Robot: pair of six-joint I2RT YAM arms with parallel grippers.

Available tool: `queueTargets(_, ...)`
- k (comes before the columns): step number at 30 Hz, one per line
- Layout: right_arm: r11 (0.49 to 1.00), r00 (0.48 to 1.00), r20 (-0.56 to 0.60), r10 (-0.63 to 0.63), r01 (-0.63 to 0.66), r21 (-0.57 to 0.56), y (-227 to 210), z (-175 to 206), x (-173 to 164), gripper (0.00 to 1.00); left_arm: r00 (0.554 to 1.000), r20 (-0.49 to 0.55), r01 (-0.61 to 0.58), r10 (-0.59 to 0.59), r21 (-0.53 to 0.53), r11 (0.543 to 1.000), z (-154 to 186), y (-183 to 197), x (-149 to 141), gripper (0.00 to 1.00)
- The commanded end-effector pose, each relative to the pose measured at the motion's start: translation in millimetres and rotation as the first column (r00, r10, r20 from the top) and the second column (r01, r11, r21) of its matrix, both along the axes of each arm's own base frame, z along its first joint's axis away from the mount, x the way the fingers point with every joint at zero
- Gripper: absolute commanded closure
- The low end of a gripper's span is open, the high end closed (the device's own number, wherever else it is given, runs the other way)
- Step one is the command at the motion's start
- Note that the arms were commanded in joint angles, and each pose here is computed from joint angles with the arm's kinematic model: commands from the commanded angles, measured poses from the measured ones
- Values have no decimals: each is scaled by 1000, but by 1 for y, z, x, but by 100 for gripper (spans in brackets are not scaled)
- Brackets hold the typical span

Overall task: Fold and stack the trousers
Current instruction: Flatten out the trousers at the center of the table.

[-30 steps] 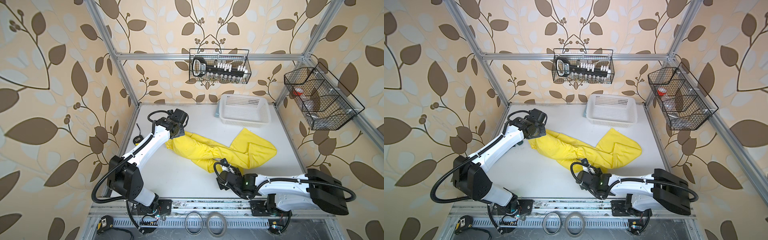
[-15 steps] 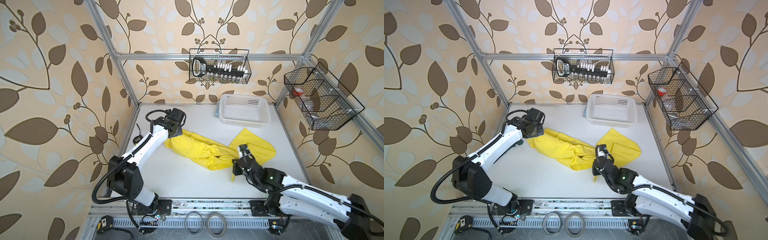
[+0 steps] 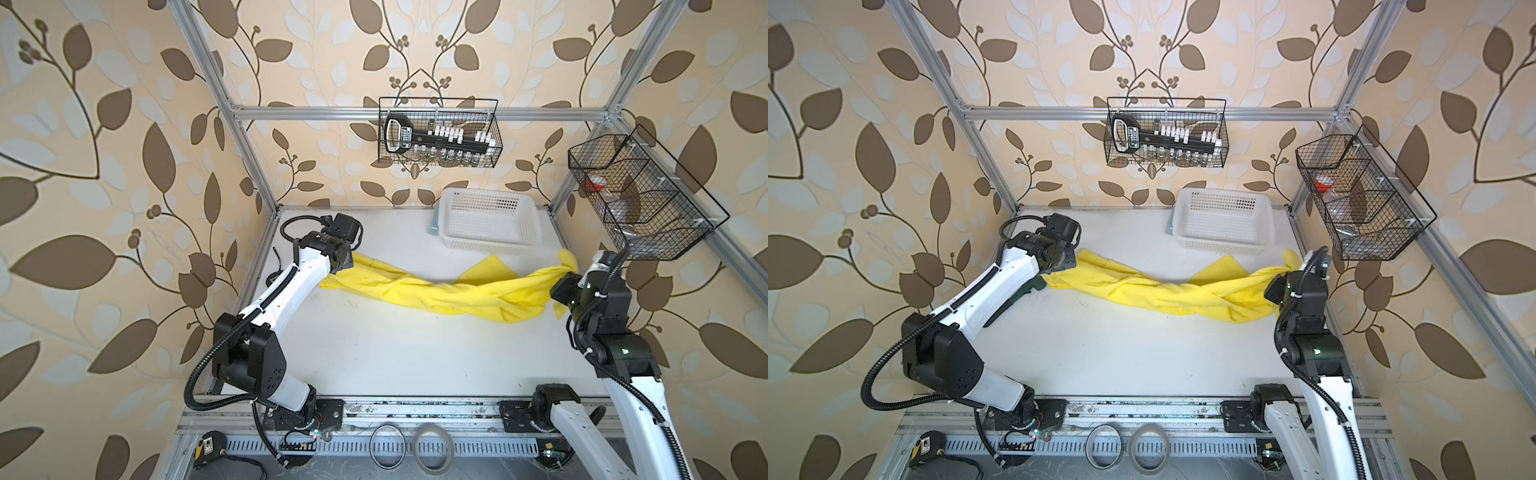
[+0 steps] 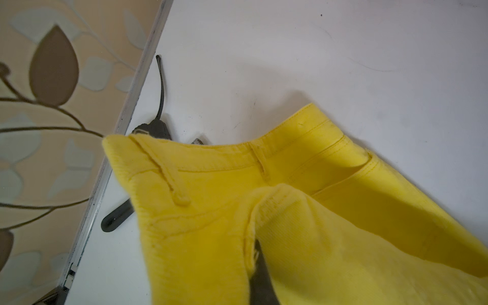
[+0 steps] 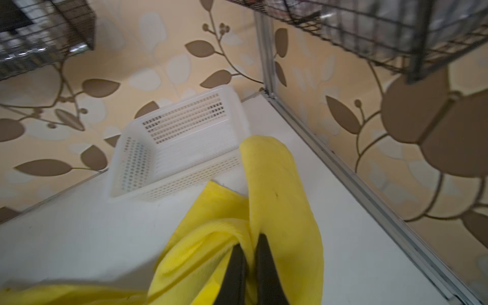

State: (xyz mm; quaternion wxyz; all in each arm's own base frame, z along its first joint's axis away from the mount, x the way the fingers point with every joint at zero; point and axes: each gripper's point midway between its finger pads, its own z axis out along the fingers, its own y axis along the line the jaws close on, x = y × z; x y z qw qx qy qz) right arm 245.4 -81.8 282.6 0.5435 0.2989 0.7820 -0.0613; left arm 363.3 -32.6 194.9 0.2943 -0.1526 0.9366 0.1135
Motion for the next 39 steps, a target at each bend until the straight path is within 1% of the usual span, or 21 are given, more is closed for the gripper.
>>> queueTargets(1,994,994,-31,-107,107,-18,-27,-11,3,100,998,61,-39,35,67,997,27,21,-6,100)
queueTargets(3,991,989,-79,-127,129,26,-29,-32,13,100,999,39,-26,24,57,998,23,19,-10,100)
queueTargets(5,990,987,-130,-95,107,93,-22,-54,26,100,1000,14,-8,8,26,1000,16,14,-12,100)
queueTargets(7,986,985,-172,-34,61,156,-7,-76,39,100,1000,-17,6,-6,-15,1000,6,7,-17,100)
queueTargets(11,993,965,-262,-4,35,117,12,-118,44,100,997,-77,16,-24,-94,995,-17,-5,-27,100)
queueTargets(12,993,959,-284,-12,45,110,12,-130,42,100,998,-65,15,-21,-103,995,-16,-5,-32,100)
queueTargets(15,992,943,-332,-28,66,104,12,-158,38,100,996,-86,-8,-1,-108,994,-30,-3,-38,100)
queueTargets(18,994,930,-367,-24,62,92,13,-174,39,97,994,-108,-29,17,-110,993,-45,-2,-39,100)
queueTargets(20,997,923,-386,-10,40,68,14,-179,43,93,994,-105,-26,12,-134,991,-44,-7,-38,100)
queueTargets(22,999,922,-386,13,5,45,19,-173,47,92,996,-92,-21,6,-152,988,-38,-12,-35,100)
queueTargets(24,999,941,-339,20,-10,30,21,-156,49,94,997,-81,-16,5,-136,991,-24,-13,-36,100)
queueTargets(26,1000,965,-260,17,-11,22,20,-128,50,97,999,-48,7,-13,-124,992,0,-18,-40,100)
queueTargets(28,1000,980,-201,-8,7,-6,14,-99,46,99,999,6,42,-42,-97,994,30,-22,-48,100)
queueTargets(31,998,986,-157,-48,42,-42,5,-69,39,100,996,63,66,-61,-97,993,61,-25,-70,100)
queueTargets(34,995,988,-127,-83,77,-56,-4,-54,30,100,992,110,63,-54,-81,995,87,-22,-96,100)
queueTargets(39,980,980,-63,-188,183,-72,-30,-31,9,100,982,187,48,-15,-169,984,120,-16,-136,100)
